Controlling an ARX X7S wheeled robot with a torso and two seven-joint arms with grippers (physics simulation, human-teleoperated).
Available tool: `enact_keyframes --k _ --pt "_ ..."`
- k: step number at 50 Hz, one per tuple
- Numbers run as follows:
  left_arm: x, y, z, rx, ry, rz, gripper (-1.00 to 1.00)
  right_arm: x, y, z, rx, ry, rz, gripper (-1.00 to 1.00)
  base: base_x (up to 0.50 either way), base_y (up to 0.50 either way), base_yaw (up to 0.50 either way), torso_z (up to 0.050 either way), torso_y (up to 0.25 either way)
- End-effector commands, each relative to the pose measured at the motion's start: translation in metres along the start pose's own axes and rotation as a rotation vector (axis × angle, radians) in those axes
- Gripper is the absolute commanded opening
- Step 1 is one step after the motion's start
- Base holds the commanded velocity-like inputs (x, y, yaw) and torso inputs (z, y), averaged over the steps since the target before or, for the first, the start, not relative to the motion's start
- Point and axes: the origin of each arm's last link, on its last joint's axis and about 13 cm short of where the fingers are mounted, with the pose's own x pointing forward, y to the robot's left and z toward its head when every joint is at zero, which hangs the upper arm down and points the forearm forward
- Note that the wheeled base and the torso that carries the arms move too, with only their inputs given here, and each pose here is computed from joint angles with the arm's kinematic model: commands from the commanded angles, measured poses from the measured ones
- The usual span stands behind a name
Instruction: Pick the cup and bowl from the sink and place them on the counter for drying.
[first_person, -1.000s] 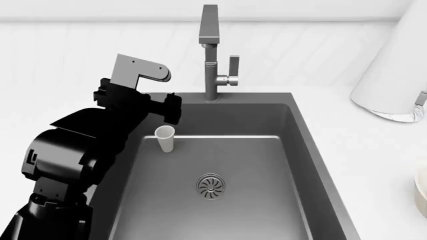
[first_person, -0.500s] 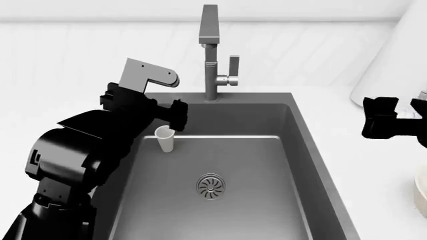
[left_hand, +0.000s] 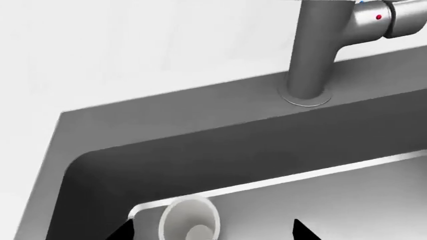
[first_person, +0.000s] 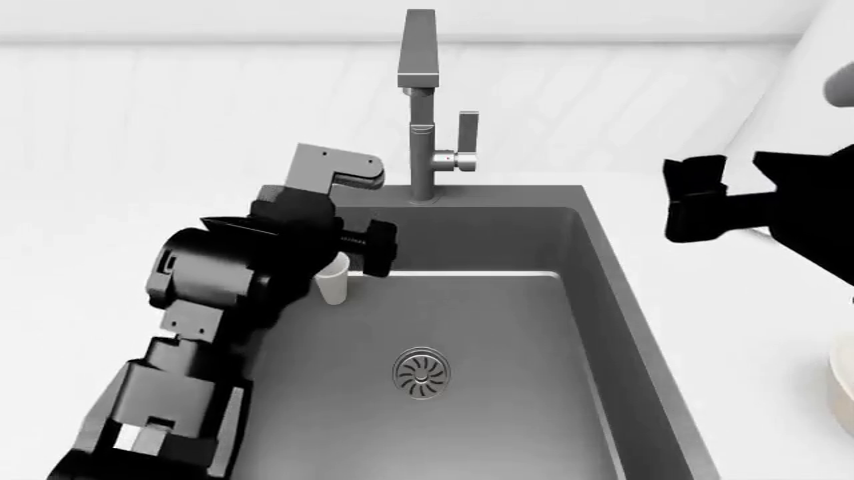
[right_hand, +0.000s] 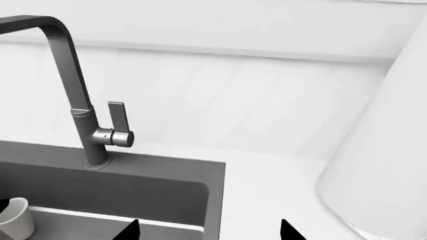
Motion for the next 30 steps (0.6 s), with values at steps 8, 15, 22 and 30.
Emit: enact_keyframes --k 8,15,22,30 --pt "0.033 -0.006 -0.004 -0.084 0.067 0.068 1.0 0.004 0.004 0.001 -0.011 -0.009 0.022 1.0 0.0 0.0 0.0 0.0 0.0" --pt "0.048 0.0 -0.012 -0.103 0.093 0.082 1.0 0.003 0.005 0.003 -0.021 -0.018 0.029 1.0 0.0 0.0 0.0 0.0 0.0" --pt "0.053 0.002 -0.022 -0.103 0.106 0.114 1.0 0.003 0.005 0.002 -0.024 -0.027 0.034 1.0 0.0 0.0 0.0 0.0 0.0" --pt "0.053 0.008 -0.026 -0.128 0.108 0.158 1.0 0.008 0.006 -0.003 -0.027 -0.019 0.046 1.0 0.0 0.0 0.0 0.0 0.0"
